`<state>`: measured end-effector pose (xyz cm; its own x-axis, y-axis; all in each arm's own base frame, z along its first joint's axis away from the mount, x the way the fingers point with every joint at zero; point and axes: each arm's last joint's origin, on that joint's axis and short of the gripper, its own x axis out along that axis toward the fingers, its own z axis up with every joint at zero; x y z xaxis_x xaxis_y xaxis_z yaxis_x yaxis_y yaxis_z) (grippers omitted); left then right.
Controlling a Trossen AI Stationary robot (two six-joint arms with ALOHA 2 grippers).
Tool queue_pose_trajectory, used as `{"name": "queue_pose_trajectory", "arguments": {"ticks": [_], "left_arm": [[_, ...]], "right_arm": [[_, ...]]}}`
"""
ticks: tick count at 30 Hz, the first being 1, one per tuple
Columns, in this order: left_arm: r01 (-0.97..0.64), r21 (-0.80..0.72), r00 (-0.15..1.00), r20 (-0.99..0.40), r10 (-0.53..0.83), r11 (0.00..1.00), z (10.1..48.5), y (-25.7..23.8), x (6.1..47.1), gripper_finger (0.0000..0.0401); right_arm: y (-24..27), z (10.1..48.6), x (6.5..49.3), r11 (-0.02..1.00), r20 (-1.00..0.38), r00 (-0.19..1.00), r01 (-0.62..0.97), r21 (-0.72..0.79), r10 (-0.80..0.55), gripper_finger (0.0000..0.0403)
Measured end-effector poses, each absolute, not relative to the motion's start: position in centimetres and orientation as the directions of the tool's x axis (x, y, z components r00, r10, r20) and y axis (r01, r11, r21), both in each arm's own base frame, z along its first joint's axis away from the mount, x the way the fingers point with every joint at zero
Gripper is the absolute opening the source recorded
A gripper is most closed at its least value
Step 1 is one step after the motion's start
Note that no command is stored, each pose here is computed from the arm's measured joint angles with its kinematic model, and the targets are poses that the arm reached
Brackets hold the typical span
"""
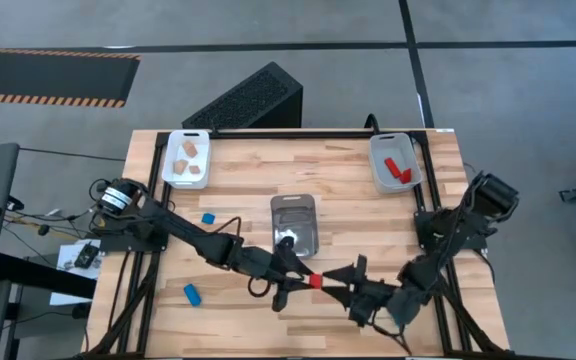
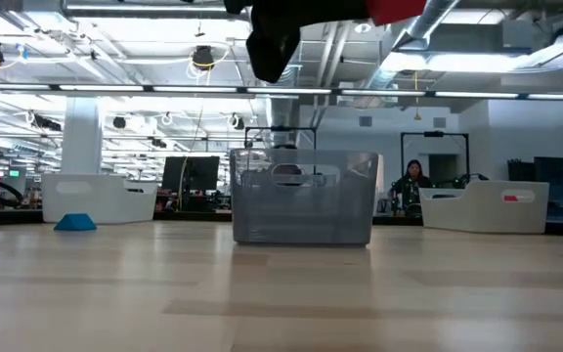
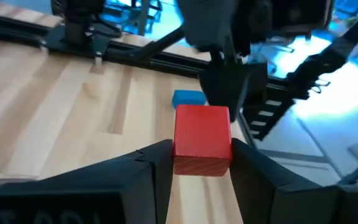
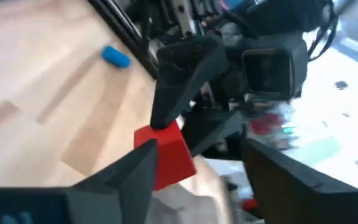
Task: Sort & place blocks by color
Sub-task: Put the red block into the gray bin
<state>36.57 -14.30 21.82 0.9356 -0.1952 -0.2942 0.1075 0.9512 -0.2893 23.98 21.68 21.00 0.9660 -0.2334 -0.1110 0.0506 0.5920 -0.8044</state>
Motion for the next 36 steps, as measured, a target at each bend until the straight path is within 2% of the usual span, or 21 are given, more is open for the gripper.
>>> {"name": "queue_pose_trajectory", "arguments": {"ticks": [2, 8, 14, 23, 30, 36], "left_arm": [[0.107, -0.313, 0.933, -0.297, -0.205, 0.944, 21.8, -14.0, 36.7, 0.0114], [0.143, -0.349, 0.933, -0.264, -0.243, 0.926, 22.6, -13.1, 37.0, 0.0115], [0.233, -0.392, 0.896, -0.269, -0.353, 0.89, 22.6, -12.7, 37.1, 0.0114], [0.244, -0.395, 0.89, -0.272, -0.367, 0.886, 22.5, -12.6, 37.1, 0.0115], [0.242, -0.389, 0.886, -0.285, -0.366, 0.889, 22.4, -12.6, 37.0, 0.0117], [0.241, -0.38, 0.885, -0.292, -0.363, 0.893, 22.3, -12.5, 37.1, 0.0118]], "right_arm": [[22.4, 20.8, 24.3, 0.544, -0.114, 0.968, 0.027, -0.839, -0.225, 0.0288], [23.0, 20.3, 24.9, 0.53, -0.171, 0.959, -0.027, -0.847, -0.225, 0.0323], [22.9, 20.7, 24.9, 0.576, -0.181, 0.958, -0.022, -0.817, -0.22, 0.0318], [22.0, 20.7, 26.0, 0.646, -0.213, 0.965, -0.063, -0.761, -0.156, 0.0298], [21.9, 20.7, 26.1, 0.655, -0.209, 0.965, -0.055, -0.754, -0.159, 0.0261], [21.9, 20.7, 26.1, 0.655, -0.21, 0.965, -0.056, -0.753, -0.159, 0.0171]]}}
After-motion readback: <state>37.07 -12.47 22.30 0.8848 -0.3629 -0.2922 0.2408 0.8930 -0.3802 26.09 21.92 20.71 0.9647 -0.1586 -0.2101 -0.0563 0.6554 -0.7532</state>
